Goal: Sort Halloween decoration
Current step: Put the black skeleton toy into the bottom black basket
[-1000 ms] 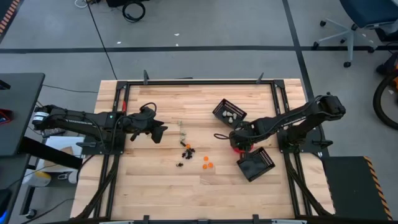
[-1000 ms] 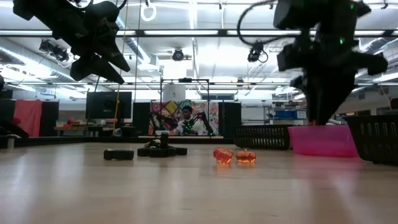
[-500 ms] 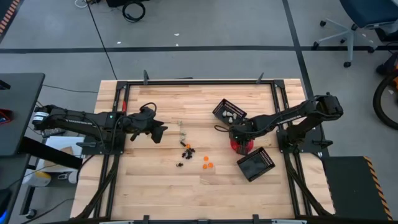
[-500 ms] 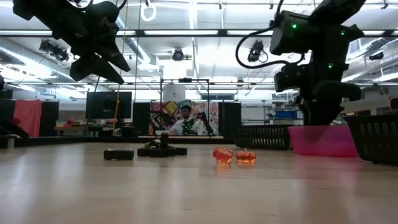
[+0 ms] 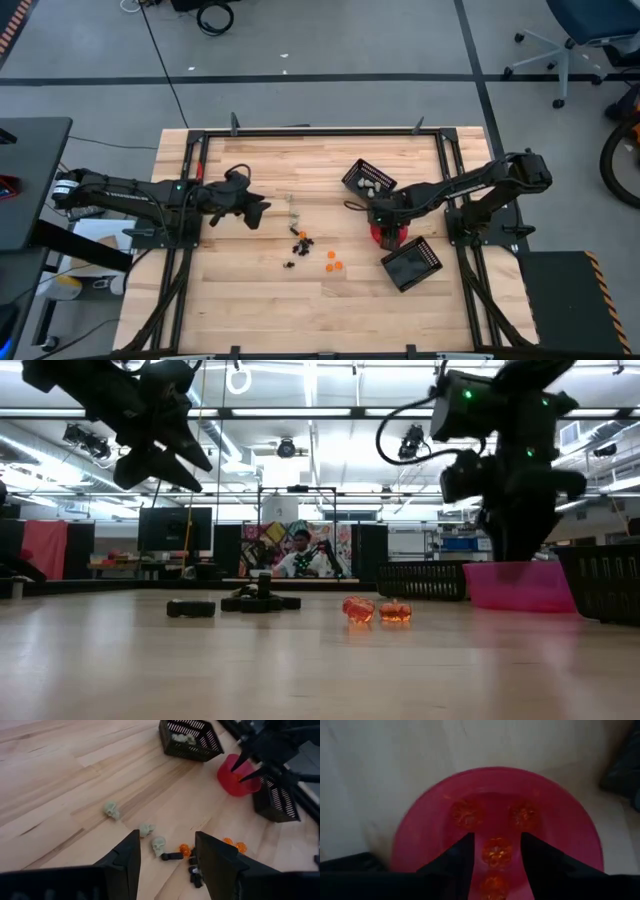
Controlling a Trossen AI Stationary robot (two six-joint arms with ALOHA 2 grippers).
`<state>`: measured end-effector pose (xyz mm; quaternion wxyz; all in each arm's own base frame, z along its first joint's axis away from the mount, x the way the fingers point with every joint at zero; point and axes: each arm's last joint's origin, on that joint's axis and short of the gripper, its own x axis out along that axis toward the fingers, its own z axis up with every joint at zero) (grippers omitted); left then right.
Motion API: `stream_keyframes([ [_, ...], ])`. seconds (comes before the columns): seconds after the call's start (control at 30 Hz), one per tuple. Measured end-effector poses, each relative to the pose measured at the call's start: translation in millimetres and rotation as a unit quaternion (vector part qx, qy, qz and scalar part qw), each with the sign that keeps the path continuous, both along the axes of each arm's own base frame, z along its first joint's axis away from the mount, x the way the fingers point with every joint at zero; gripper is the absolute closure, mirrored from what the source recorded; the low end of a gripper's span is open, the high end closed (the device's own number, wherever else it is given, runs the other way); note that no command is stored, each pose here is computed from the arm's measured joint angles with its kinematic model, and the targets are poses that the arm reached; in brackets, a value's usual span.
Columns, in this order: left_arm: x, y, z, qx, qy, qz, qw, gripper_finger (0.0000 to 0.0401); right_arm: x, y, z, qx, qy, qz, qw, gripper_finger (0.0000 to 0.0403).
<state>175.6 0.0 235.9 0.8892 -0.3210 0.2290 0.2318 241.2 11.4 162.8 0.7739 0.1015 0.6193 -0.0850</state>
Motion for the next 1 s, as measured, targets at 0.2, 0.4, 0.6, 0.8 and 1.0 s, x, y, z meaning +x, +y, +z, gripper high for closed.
stream_keyframes([
  [0.2,3.1,0.9,4.5,0.002,-0.028,0.001,1.000,0.0239,14.3,0.3,31.9,-0.010,-0.010,0.012,1.000,0.0241],
  [0.4,3.1,2.4,4.5,0.004,-0.027,0.004,1.000,0.0239,32.7,-1.1,54.5,-0.049,-0.082,0.009,0.995,0.0241],
  [0.6,3.1,2.4,4.4,0.004,-0.027,0.004,1.000,0.0239,53.9,4.2,57.5,-0.051,-0.174,0.030,0.983,0.0241],
  [0.8,3.4,2.4,4.7,0.004,-0.029,0.004,1.000,0.0239,89.1,14.1,40.9,-0.041,-0.196,0.050,0.979,0.0241],
  [1.0,3.1,2.4,4.3,0.005,-0.025,0.003,1.000,0.0239,131.3,25.5,24.5,-0.045,-0.189,0.079,0.978,0.0241],
])
